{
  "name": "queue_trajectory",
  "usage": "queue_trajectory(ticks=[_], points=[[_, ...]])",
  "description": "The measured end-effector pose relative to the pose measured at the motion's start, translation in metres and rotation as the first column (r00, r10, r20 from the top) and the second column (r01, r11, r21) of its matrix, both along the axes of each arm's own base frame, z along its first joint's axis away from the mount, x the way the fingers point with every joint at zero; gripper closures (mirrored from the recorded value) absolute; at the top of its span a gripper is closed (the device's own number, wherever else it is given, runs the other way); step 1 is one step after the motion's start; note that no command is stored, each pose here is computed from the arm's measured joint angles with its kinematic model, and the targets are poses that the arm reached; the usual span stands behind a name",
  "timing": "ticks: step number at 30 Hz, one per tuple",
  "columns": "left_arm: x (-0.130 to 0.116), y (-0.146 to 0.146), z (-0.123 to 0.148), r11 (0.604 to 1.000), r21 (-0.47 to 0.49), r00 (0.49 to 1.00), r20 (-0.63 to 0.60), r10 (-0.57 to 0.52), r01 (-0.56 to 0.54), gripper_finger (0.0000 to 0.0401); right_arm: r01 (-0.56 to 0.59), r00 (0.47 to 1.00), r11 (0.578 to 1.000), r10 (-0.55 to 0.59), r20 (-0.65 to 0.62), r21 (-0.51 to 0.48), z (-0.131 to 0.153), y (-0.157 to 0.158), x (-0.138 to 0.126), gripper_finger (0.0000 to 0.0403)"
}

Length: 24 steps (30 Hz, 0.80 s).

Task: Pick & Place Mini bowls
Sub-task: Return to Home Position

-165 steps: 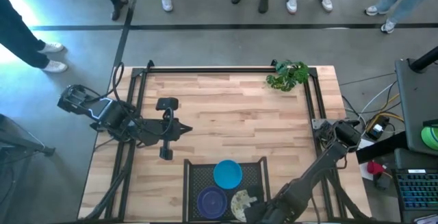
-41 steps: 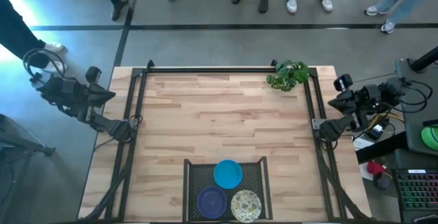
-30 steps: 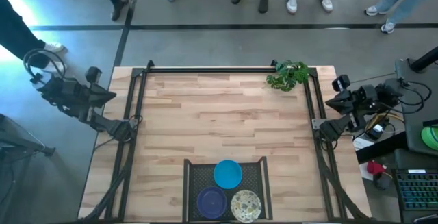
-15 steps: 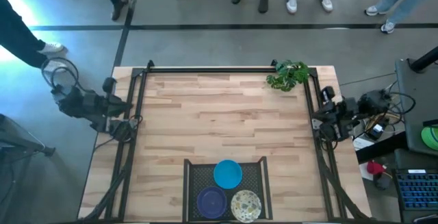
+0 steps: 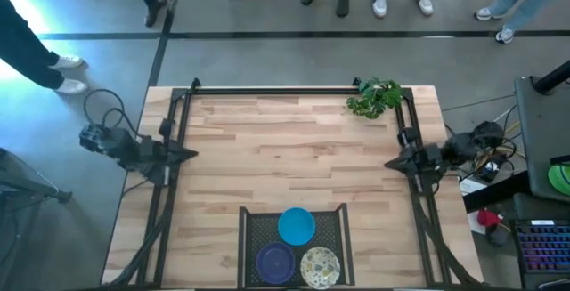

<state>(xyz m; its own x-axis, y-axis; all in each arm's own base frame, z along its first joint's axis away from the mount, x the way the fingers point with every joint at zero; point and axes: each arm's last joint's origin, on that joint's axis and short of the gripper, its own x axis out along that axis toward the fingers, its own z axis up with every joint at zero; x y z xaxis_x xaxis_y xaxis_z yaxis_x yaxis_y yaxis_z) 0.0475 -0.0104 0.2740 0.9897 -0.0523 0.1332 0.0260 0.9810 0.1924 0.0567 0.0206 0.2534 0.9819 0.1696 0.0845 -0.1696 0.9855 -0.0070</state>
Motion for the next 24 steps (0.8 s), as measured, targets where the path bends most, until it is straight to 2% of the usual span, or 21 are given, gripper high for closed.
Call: queue_trajectory(ticks=[14,24], points=[[0.024,-0.011,-0.043,1.0,-0.006,1.0,-0.016,0.019,-0.019,0.0401,0.003,0.999,1.0,-0.004,-0.037,-0.031,-0.05,0.012,0.022,0.0394],[0.034,-0.015,-0.068,0.999,-0.029,0.999,-0.025,0.034,-0.034,0.0401,0.003,1.0,1.0,-0.003,-0.004,-0.019,-0.072,0.016,0.029,0.0394]])
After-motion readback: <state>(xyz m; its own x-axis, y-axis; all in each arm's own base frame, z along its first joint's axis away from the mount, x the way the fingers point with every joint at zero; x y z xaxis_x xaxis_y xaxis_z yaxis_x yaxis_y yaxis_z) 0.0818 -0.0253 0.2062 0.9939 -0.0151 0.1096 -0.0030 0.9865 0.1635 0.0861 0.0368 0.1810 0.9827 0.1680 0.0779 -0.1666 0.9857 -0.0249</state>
